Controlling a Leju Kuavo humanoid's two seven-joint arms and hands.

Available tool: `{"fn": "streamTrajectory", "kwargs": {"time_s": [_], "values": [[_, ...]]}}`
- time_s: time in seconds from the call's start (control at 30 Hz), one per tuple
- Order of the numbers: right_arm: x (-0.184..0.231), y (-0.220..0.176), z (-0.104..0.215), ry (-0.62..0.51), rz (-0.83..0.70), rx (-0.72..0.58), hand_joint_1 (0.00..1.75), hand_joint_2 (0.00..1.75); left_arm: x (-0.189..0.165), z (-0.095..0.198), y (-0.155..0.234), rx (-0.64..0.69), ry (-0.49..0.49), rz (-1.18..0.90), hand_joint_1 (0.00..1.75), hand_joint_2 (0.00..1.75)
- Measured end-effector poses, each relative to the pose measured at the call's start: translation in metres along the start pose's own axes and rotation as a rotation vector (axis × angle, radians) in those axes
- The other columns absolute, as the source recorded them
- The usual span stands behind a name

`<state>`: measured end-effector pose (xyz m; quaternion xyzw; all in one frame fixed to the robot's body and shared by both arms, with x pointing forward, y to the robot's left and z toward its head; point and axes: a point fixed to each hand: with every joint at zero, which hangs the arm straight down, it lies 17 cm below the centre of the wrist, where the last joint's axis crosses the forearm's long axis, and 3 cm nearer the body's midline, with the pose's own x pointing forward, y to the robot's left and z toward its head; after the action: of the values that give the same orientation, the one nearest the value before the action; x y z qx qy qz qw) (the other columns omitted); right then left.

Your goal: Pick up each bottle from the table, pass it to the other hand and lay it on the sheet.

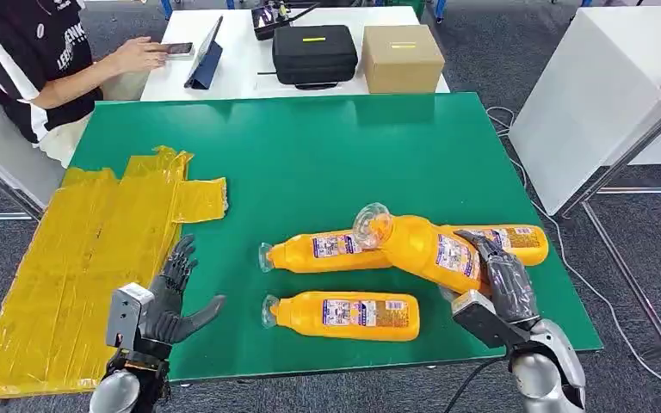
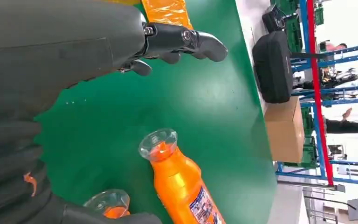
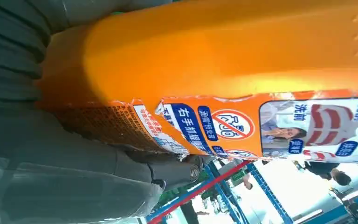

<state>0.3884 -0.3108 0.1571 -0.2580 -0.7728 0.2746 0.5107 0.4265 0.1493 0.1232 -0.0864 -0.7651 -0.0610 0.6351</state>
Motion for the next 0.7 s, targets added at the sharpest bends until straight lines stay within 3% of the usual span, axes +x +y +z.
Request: {"fn": "streamTrajectory", "kwargs": {"time_s": [0.13, 0.3, 0.47, 0.7], "values": [[-0.002, -0.006, -0.001, 0.010, 0.037, -0.030, 1.75, 1.75, 0.000, 0.000, 0.000, 0.001, 0.001, 0.001, 0.00, 1.75], [0.009, -0.020, -0.014, 0.021, 0.064, -0.174, 1.75, 1.75, 0.002, -0.002, -0.011, -0.022, -0.002, -0.001, 0.00, 1.75], [0.047, 0.000, -0.044, -0.034, -0.035, -0.232, 1.75, 1.75, 0.034, -0.021, -0.044, -0.112, -0.050, 0.050, 0.00, 1.75], [0.105, 0.049, -0.102, -0.110, -0.319, -0.245, 1.75, 1.75, 0.105, -0.063, -0.106, -0.255, -0.150, 0.082, 0.00, 1.75]]}}
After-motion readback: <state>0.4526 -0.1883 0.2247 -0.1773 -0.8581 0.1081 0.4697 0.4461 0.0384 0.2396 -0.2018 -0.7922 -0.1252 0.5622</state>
